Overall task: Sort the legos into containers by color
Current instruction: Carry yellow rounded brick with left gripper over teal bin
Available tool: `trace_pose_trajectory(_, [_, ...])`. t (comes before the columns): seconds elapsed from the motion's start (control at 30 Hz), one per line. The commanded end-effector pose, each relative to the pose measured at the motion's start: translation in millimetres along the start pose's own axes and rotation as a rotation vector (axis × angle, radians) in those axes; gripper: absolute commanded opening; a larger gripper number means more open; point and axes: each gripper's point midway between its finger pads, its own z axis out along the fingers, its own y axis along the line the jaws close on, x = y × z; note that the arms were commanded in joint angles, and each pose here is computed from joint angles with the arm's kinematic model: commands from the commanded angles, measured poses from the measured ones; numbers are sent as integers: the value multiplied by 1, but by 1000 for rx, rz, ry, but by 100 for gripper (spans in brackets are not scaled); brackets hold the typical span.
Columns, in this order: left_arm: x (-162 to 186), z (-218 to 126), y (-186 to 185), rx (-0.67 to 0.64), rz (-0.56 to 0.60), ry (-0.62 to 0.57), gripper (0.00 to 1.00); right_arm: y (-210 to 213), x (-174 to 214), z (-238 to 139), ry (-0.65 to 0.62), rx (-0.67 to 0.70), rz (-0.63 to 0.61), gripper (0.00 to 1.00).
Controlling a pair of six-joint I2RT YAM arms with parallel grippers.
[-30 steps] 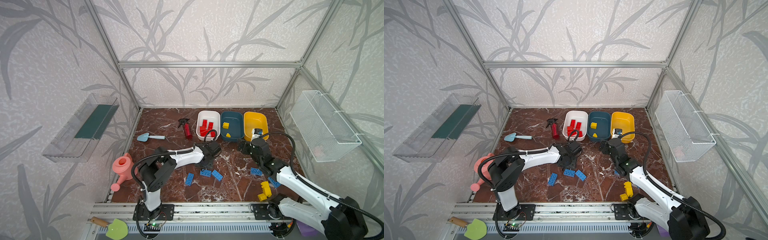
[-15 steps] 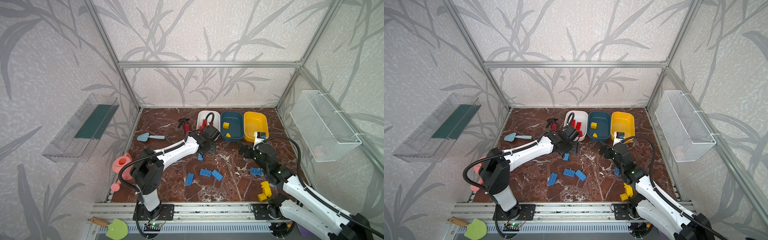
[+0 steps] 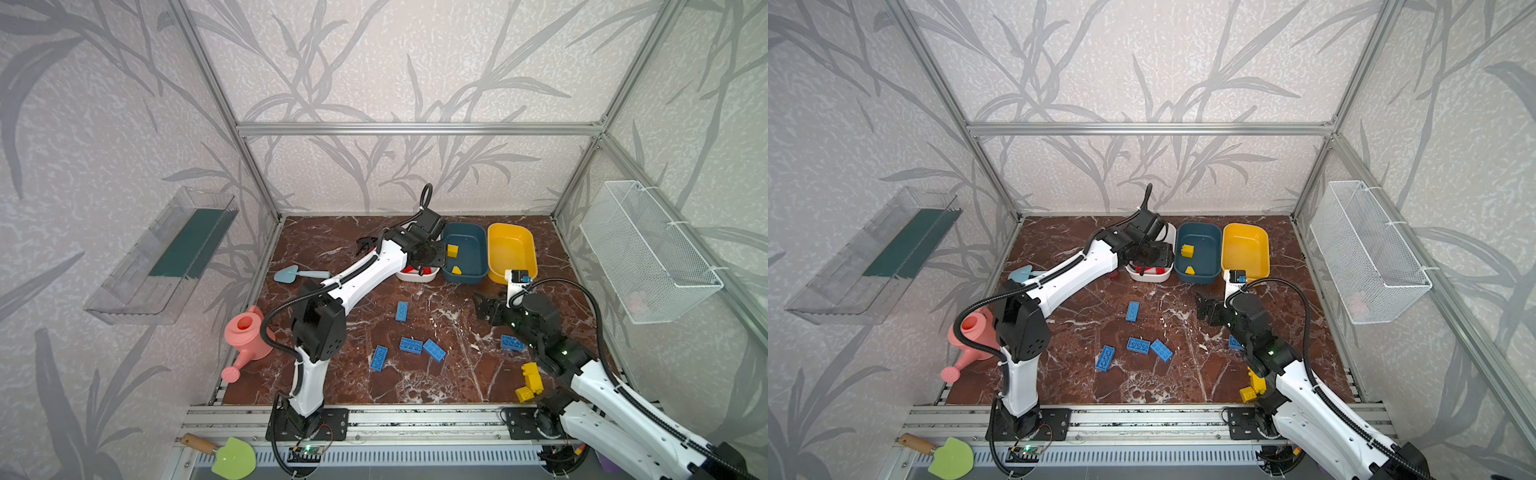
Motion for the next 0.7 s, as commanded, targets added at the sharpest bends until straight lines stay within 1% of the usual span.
trace_pose_trajectory(0.0, [-3,12,-9,27,28,46,61,1,10,-1,39,-19,-7,93])
trace_pose_trajectory(0.17, [-16,40,-29,98,39,50,61,4,18,0,67,-45,28,93])
trace_pose_trajectory(0.27, [-24,59,-38,130,43,44,61,10,19,-1,91,-69,21,93])
trace_pose_trajectory(0.43, [-32,88,-54,208,53,45,61,5,22,-4,118,-42,8,93])
trace_pose_trajectory(0.53, [-32,104,-56,230,42,51,60,4,26,-5,136,-35,13,93])
trace_pose_trajectory(0.67, [-37,118,-50,219,37,27,60,1,27,-6,152,-15,3,92])
